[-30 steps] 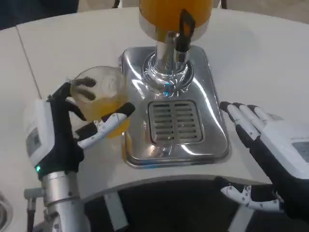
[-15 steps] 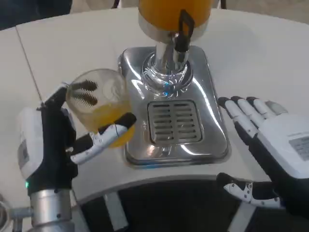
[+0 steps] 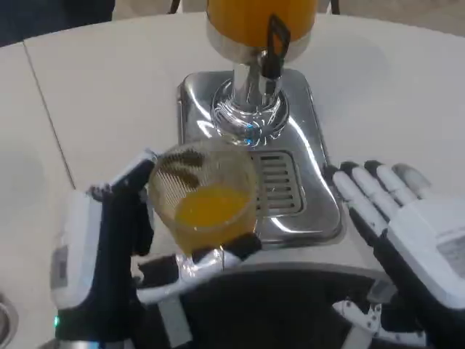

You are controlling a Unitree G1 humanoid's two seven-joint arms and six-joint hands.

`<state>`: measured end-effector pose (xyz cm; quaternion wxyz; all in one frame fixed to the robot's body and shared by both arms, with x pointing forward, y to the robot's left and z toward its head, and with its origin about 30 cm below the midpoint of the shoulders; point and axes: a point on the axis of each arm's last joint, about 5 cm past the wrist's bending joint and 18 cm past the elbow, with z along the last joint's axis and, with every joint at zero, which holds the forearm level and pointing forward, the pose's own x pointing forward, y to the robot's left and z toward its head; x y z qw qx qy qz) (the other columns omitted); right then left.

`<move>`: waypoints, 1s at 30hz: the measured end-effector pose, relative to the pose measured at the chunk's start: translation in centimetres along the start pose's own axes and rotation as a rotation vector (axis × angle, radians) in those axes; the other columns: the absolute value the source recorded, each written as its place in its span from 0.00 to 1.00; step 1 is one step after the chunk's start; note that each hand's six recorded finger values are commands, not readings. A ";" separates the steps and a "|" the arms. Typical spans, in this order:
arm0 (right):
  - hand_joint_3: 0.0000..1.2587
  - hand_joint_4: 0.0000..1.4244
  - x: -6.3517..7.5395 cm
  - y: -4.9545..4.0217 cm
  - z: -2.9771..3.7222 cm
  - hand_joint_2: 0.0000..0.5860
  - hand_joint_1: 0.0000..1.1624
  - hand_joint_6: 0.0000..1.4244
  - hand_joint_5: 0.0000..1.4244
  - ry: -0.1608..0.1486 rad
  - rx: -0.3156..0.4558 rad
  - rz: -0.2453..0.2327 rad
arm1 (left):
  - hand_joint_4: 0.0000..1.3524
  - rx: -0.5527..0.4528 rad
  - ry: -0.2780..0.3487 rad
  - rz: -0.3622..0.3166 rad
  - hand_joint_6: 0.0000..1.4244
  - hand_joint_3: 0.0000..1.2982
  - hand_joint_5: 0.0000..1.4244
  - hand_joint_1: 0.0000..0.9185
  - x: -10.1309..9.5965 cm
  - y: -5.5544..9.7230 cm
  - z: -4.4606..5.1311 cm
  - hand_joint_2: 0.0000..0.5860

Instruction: Grasp the cup under the faucet to collect the drink, then remove the cup.

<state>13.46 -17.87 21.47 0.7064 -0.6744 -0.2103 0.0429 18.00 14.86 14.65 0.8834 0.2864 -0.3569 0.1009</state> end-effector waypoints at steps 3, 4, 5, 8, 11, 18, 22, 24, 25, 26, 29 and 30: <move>0.00 0.00 -0.5 0.28 0.30 0.68 0.40 0.00 0.00 -0.016 0.010 -0.017 | 0.76 0.004 0.003 -0.031 1.00 0.90 1.00 0.67 -1.1 0.2 0.31 0.00; 0.00 0.00 -0.6 0.30 0.35 0.68 0.40 0.00 0.00 -0.018 0.012 -0.018 | 0.76 0.001 0.005 -0.041 1.00 0.90 1.00 0.67 -1.3 0.2 0.40 0.00; 0.00 0.00 -0.6 0.30 0.38 0.68 0.40 0.00 0.00 -0.018 0.014 -0.019 | 0.76 -0.002 0.006 -0.046 1.00 0.90 1.00 0.67 -1.5 0.2 0.46 0.00; 0.00 0.00 -0.8 0.18 0.55 0.71 0.39 0.00 0.00 -0.019 0.023 -0.028 | 0.76 -0.007 0.007 -0.051 1.00 0.90 1.00 0.67 -1.8 0.3 0.70 0.00; 0.00 0.00 -1.0 0.06 0.66 0.71 0.39 0.00 0.00 -0.028 0.037 -0.025 | 0.76 -0.014 0.009 -0.055 1.00 0.90 1.00 0.67 -2.1 0.4 1.00 0.00; 0.00 0.00 -1.5 0.09 0.65 0.71 0.38 0.00 0.00 -0.035 0.049 -0.004 | 0.76 -0.042 0.021 -0.075 1.00 0.90 1.00 0.67 -2.7 0.2 1.70 0.00; 0.00 0.00 -1.6 0.01 0.51 0.71 0.39 0.00 0.00 -0.032 0.043 -0.004 | 0.76 -0.046 0.024 -0.074 1.00 0.90 1.00 0.67 -2.8 0.3 1.83 0.00; 0.00 0.00 -1.6 -0.07 0.40 0.71 0.39 0.00 0.00 -0.038 0.040 -0.001 | 0.76 -0.046 0.025 -0.080 1.00 0.90 1.00 0.67 -2.8 0.2 1.84 0.00; 0.00 0.00 -1.6 -0.06 0.43 0.70 0.39 0.00 0.00 -0.038 0.042 -0.002 | 0.76 -0.047 0.025 -0.083 1.00 0.90 1.00 0.67 -2.8 0.2 1.84 0.00; 0.00 0.00 -1.6 -0.05 0.48 0.70 0.39 0.00 0.00 -0.038 0.044 -0.003 | 0.76 -0.047 0.026 -0.085 1.00 0.90 1.00 0.67 -2.8 0.2 1.85 0.00; 0.00 0.00 -1.5 0.12 0.87 0.70 0.39 0.00 0.00 -0.042 0.057 -0.007 | 0.76 -0.051 0.028 -0.086 1.00 0.90 1.00 0.67 -2.9 0.2 1.89 0.00; 0.00 0.00 -1.5 0.18 0.97 0.70 0.39 0.00 0.00 -0.045 0.061 -0.007 | 0.76 -0.052 0.029 -0.086 1.00 0.90 1.00 0.67 -2.9 0.2 1.91 0.00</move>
